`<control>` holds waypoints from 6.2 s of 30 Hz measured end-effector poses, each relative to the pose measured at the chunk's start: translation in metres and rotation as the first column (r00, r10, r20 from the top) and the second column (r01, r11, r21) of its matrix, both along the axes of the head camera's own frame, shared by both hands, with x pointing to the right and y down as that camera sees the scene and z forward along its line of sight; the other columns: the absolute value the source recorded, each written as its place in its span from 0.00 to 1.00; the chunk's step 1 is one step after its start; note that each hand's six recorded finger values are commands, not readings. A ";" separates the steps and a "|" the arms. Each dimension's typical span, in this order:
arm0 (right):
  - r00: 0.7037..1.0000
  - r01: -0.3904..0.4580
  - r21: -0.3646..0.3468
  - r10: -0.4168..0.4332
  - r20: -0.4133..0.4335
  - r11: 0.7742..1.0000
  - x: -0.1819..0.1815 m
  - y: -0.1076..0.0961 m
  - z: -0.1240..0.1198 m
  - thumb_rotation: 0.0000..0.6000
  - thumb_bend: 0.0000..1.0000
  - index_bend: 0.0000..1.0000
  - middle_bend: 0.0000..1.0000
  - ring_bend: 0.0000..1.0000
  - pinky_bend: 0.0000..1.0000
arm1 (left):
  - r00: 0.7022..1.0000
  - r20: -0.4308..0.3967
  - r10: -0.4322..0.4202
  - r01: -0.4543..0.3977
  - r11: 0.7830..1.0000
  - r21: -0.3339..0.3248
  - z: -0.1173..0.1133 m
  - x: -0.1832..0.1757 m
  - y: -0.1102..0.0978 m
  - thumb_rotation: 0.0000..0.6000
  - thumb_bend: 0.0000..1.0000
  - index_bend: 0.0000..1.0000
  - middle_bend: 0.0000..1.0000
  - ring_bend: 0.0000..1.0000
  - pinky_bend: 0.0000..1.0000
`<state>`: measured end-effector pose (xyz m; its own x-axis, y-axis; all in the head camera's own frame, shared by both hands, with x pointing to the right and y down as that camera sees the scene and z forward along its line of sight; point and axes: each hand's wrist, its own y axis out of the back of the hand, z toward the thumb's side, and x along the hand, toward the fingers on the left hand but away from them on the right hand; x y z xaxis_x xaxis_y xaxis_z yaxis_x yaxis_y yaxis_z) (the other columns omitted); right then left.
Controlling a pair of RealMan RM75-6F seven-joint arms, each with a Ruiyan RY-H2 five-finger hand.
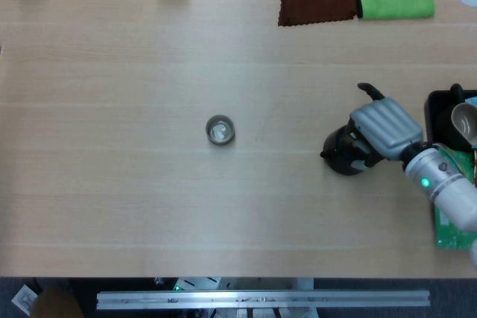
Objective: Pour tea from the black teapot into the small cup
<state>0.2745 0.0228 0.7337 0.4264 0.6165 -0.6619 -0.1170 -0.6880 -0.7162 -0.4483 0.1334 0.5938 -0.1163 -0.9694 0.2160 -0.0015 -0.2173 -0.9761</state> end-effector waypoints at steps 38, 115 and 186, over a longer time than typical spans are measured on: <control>0.986 -0.072 0.138 0.049 0.162 0.988 0.012 -0.023 -0.062 0.61 0.24 1.00 0.89 0.93 0.00 | 1.000 -0.010 0.023 -0.023 1.000 0.001 -0.003 0.009 -0.003 1.00 0.20 0.16 0.19 0.20 0.16; 0.990 -0.118 0.435 0.074 0.116 0.893 0.053 -0.035 -0.107 0.77 0.44 1.00 0.90 0.94 0.06 | 0.847 -0.339 0.409 -0.506 0.816 -0.281 0.108 0.207 -0.080 1.00 0.20 0.24 0.19 0.20 0.16; 0.986 -0.148 0.387 0.106 0.128 0.910 0.073 -0.037 -0.108 0.84 0.44 1.00 0.90 0.94 0.06 | 0.863 -0.257 0.434 -0.503 0.784 -0.364 0.198 0.357 -0.115 1.00 0.22 0.41 0.19 0.18 0.16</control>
<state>0.3471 -0.0143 0.6254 0.3794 0.8713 -0.3114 0.0407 -0.3519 -0.9351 -0.0916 0.0181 0.7921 0.3964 -0.7149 0.5760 0.0656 -0.6037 -0.7945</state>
